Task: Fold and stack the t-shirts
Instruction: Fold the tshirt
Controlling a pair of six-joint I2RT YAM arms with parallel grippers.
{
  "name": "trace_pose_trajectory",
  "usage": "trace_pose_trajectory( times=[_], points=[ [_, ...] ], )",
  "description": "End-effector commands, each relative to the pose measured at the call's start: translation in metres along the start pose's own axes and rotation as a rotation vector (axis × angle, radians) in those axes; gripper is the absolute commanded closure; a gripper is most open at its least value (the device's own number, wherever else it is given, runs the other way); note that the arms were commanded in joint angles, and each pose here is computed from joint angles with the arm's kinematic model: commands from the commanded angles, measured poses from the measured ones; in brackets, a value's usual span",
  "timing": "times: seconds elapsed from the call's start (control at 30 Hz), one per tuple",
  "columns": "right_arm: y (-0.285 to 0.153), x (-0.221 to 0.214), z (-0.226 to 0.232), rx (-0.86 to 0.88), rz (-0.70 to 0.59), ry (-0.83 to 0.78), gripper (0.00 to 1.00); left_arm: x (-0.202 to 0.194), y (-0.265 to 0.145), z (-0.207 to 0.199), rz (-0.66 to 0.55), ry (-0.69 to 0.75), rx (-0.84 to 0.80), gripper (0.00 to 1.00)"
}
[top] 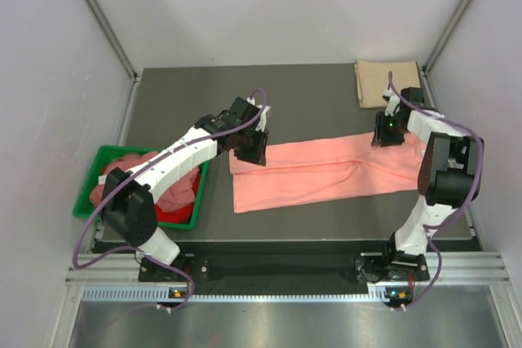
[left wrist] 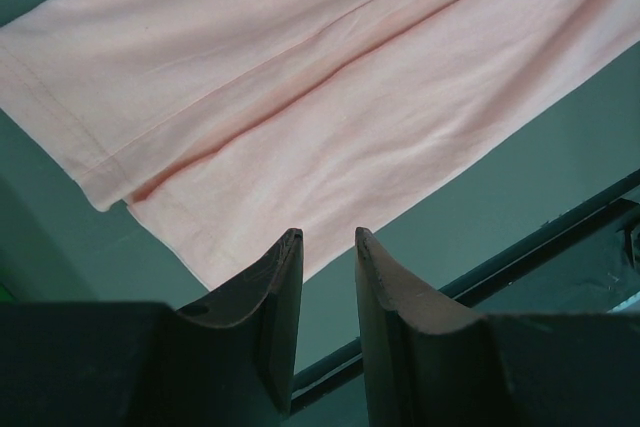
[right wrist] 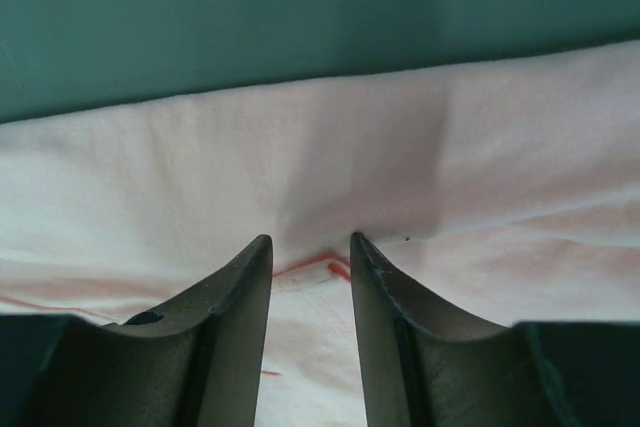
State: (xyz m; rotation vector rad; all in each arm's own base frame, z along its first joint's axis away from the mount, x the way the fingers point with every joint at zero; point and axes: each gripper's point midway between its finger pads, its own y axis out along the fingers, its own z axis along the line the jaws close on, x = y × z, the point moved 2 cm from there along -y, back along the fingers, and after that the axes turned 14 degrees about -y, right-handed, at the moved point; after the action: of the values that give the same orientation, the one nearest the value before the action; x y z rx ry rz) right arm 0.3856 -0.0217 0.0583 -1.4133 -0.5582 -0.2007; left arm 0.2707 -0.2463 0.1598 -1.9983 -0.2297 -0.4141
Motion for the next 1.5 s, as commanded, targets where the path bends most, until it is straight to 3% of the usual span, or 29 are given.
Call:
trace_pose_trajectory(
  times=[0.0,0.13,0.2,0.23,0.33,0.6,0.8,0.9,0.93,1.03,1.27,1.47],
  points=[
    [-0.006,0.016,0.002,-0.01,-0.027,-0.029,0.64,0.011,-0.002,-0.003,-0.042,0.018,-0.009,0.67],
    [-0.013,0.006,0.004,-0.036,0.005,0.012,0.74,0.01,-0.003,-0.003,-0.04,0.016,-0.013,0.67],
    [-0.016,0.004,0.007,-0.04,0.007,0.027,0.81,0.01,-0.003,-0.004,-0.041,0.014,-0.019,0.67],
    [-0.017,0.004,0.008,-0.043,0.006,0.036,0.9,0.01,-0.004,-0.005,-0.043,0.015,-0.024,0.67],
    [-0.023,0.0,0.015,-0.068,0.028,0.066,1.0,0.011,-0.006,-0.006,-0.049,0.017,-0.026,0.67],
    [-0.048,-0.039,0.047,-0.21,0.082,0.173,1.0,0.011,-0.012,-0.008,-0.064,0.008,-0.037,0.67],
    [-0.07,-0.066,0.065,-0.306,0.048,0.262,1.0,0.01,-0.01,-0.015,-0.044,-0.016,-0.069,0.67],
    [-0.076,-0.074,0.083,-0.272,0.024,0.248,0.94,0.009,-0.007,-0.021,-0.037,-0.033,-0.106,0.67],
    [-0.076,-0.079,0.089,-0.258,0.031,0.244,0.86,0.007,-0.004,-0.023,-0.022,-0.045,-0.124,0.67],
    [-0.081,-0.084,0.096,-0.241,0.043,0.255,0.77,0.003,0.003,-0.03,0.015,-0.073,-0.155,0.67],
    [-0.115,-0.081,0.056,-0.428,-0.062,0.44,0.69,0.01,0.006,-0.078,0.004,-0.132,-0.325,0.67],
    [-0.125,-0.096,-0.008,-0.418,-0.119,0.657,0.66,0.017,0.029,-0.148,-0.032,-0.161,-0.452,0.67]
  ],
)
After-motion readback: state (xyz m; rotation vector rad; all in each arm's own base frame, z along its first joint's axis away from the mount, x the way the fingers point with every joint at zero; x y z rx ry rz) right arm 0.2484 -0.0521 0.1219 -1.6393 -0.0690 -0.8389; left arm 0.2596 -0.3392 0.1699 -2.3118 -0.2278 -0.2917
